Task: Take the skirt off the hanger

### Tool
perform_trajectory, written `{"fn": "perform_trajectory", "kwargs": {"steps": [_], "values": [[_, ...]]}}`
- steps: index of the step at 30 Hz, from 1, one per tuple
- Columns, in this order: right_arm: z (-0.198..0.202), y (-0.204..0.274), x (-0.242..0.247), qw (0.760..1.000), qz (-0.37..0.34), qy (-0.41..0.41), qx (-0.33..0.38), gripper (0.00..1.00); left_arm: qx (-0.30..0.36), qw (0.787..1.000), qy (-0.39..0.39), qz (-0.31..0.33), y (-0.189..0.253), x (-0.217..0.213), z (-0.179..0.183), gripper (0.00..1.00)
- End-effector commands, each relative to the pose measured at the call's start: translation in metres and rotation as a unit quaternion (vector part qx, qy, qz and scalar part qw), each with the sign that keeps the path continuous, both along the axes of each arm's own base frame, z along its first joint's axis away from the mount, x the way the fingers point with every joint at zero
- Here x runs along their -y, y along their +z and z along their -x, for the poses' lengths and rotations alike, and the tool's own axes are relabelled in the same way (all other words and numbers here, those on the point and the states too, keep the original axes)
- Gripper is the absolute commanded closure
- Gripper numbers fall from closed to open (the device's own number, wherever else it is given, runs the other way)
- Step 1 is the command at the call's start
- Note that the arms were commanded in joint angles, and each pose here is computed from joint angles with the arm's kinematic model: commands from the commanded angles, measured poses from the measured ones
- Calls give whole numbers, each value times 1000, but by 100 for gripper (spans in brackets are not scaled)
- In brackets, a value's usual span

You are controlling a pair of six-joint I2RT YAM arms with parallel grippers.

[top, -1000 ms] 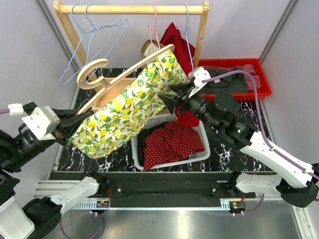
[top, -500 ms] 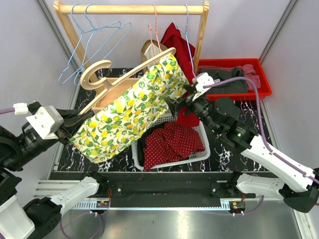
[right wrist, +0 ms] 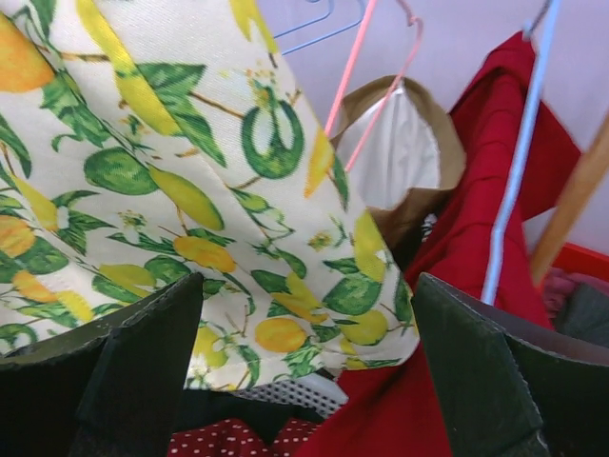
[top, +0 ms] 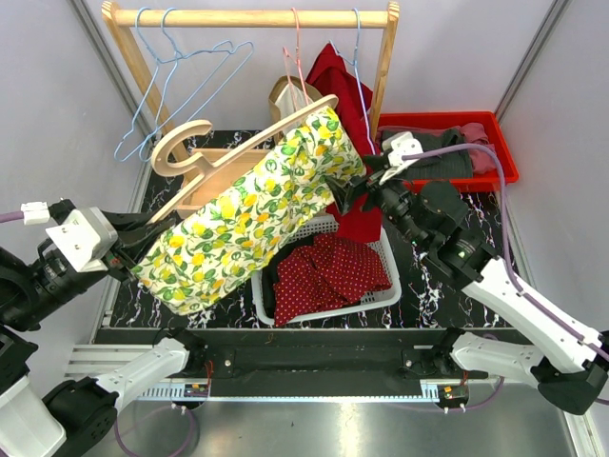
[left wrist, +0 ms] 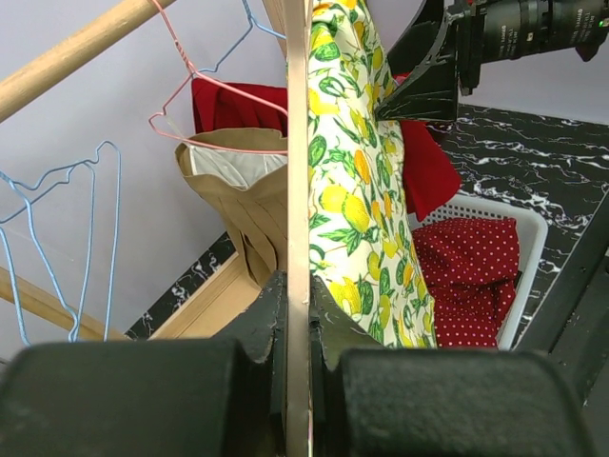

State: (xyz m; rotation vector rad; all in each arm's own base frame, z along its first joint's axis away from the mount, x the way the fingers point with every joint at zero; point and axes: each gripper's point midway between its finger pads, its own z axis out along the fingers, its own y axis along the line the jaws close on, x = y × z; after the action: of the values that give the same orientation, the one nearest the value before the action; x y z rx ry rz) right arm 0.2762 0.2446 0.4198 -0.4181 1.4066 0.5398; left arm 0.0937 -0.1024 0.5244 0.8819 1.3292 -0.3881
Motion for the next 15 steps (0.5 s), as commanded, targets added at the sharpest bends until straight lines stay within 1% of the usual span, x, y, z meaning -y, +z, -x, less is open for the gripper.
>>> {"fn": "perform_trajectory", "kwargs": {"steps": [1, 2, 3, 5, 6, 7, 9, 10, 11, 12, 14, 15], "values": [[6, 7, -29, 996, -50, 70, -14, 5, 61, 998, -14, 29, 33, 0, 10, 100], [7, 7, -34, 995, -55, 80, -18, 8, 61, 998, -15, 29, 33, 0, 9, 100], [10, 6, -42, 993, -63, 100, -27, 15, 61, 998, -13, 29, 33, 0, 9, 100], [15, 10, -48, 990, -73, 121, -30, 27, 62, 998, -11, 29, 33, -1, 9, 100], [18, 11, -53, 987, -76, 136, -35, 35, 62, 998, -11, 29, 33, -1, 9, 100], [20, 16, -54, 986, -80, 143, -34, 52, 64, 998, -10, 29, 33, -1, 9, 100], [26, 23, -53, 984, -88, 153, -35, 76, 62, 998, -9, 29, 31, -1, 7, 100], [28, 30, -51, 983, -94, 153, -34, 93, 61, 998, -5, 28, 30, -1, 6, 100], [32, 37, -48, 983, -98, 155, -29, 96, 56, 998, -2, 28, 27, -1, 2, 100], [37, 39, -47, 982, -95, 162, -32, 96, 57, 998, 7, 30, 27, -2, -1, 100], [47, 59, -40, 980, -105, 170, -21, 94, 46, 998, 22, 27, 20, -2, -13, 100], [53, 58, -41, 977, -99, 183, -34, 93, 45, 998, 41, 32, 21, -5, -20, 100]]}}
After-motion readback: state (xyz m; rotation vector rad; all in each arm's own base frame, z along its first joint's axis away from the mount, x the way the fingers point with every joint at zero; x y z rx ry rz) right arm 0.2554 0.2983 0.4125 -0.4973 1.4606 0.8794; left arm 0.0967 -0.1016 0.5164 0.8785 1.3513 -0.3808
